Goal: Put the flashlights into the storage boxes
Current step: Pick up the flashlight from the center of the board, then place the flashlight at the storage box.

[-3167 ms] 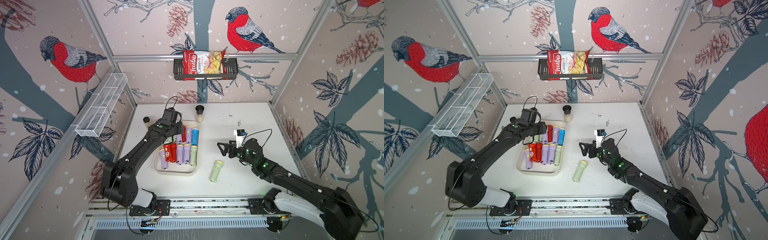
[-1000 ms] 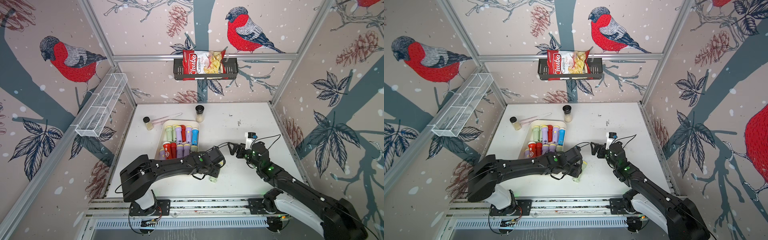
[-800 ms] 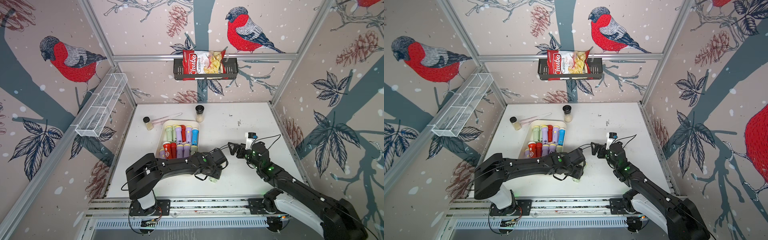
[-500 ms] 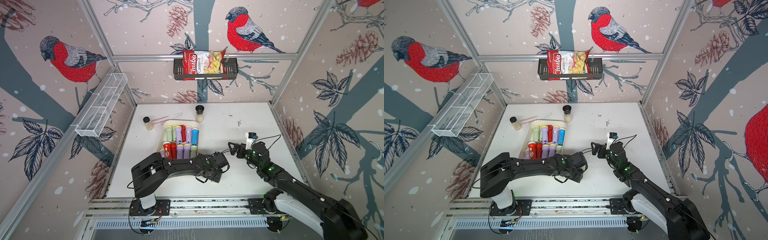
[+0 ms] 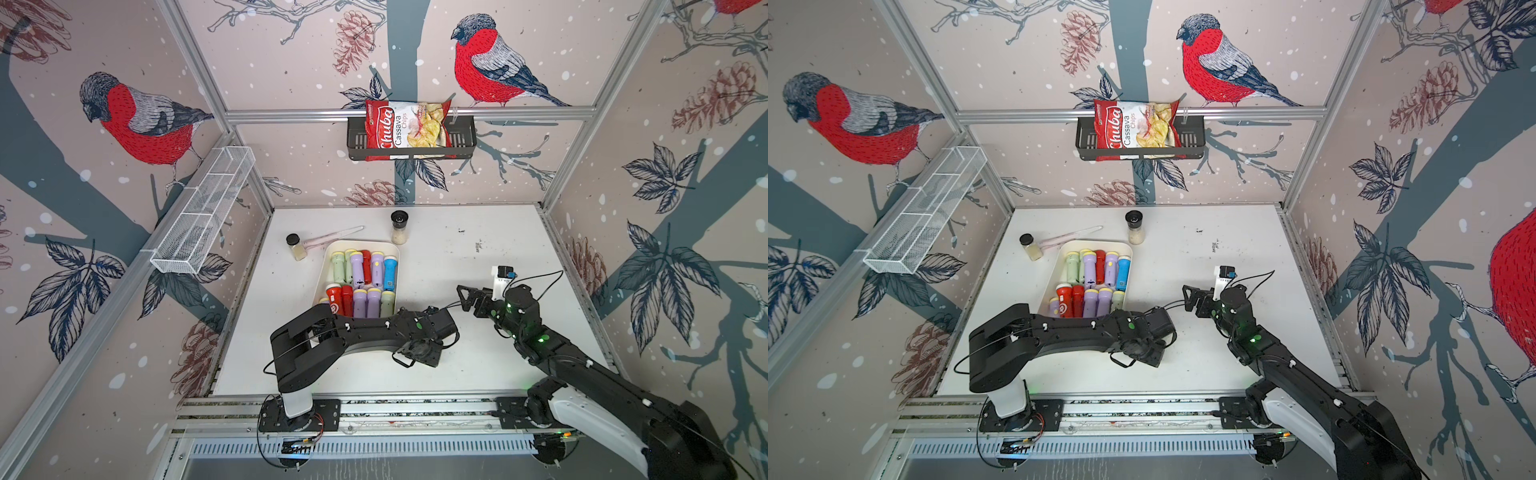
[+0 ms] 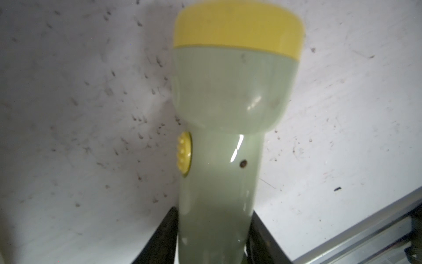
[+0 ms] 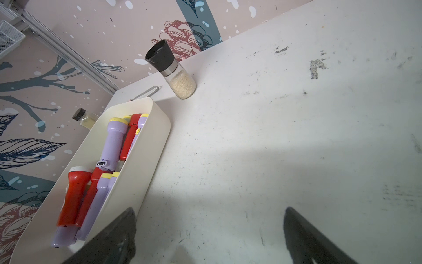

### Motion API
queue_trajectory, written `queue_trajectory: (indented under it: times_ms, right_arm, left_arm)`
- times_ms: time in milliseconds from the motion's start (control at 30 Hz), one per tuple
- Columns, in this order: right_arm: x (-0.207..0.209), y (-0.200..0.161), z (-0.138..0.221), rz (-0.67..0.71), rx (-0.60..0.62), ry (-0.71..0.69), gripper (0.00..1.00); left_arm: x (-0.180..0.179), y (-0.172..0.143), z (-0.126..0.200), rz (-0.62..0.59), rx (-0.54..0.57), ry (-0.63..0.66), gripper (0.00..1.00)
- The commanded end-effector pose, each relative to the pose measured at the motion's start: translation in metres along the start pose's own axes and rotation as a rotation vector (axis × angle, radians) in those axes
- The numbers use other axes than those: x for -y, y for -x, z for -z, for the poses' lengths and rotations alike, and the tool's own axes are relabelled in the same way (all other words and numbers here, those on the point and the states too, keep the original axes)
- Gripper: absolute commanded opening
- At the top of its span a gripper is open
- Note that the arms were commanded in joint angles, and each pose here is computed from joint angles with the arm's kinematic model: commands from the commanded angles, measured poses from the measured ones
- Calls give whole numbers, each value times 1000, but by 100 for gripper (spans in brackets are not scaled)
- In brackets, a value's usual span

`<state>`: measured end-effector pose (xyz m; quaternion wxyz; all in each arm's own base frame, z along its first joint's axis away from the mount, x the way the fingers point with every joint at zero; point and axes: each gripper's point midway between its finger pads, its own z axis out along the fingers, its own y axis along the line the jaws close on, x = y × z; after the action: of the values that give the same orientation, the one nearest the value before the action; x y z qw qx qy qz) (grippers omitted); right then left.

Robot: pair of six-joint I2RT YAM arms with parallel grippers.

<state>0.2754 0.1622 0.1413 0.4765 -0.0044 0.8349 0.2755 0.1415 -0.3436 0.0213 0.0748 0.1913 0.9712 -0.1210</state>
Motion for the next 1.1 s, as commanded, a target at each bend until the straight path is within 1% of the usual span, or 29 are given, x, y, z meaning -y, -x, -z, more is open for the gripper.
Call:
queue_trajectory:
  times_ms: [0, 200, 333, 533, 700, 800, 933, 1067]
  right_arm:
    - [-1, 2, 0, 2, 3, 5, 100]
    - [-6, 2, 0, -3, 4, 30, 100]
    - [-12, 4, -1, -7, 6, 59, 100]
    - [-41, 6, 1, 14, 22, 198, 100]
    - [-64, 6, -3, 40, 32, 264, 100]
    - [-76, 3, -9, 56, 14, 291, 100]
    - [-90, -2, -18, 79, -17, 316, 100]
    - [-100, -6, -25, 97, -39, 333, 100]
  left_arm:
    - [-4, 0, -1, 7, 6, 22, 39]
    - [-2, 5, 8, 7, 37, 9, 30]
    - [-1, 11, 20, 7, 76, -8, 26]
    - [-2, 32, 53, 29, 172, -57, 25]
    - [-33, 59, 78, 82, 264, -48, 25]
    - [-60, 80, 98, 116, 343, 12, 24]
    - [-95, 101, 122, 159, 417, 54, 25]
    - [-139, 112, 133, 219, 442, 88, 25]
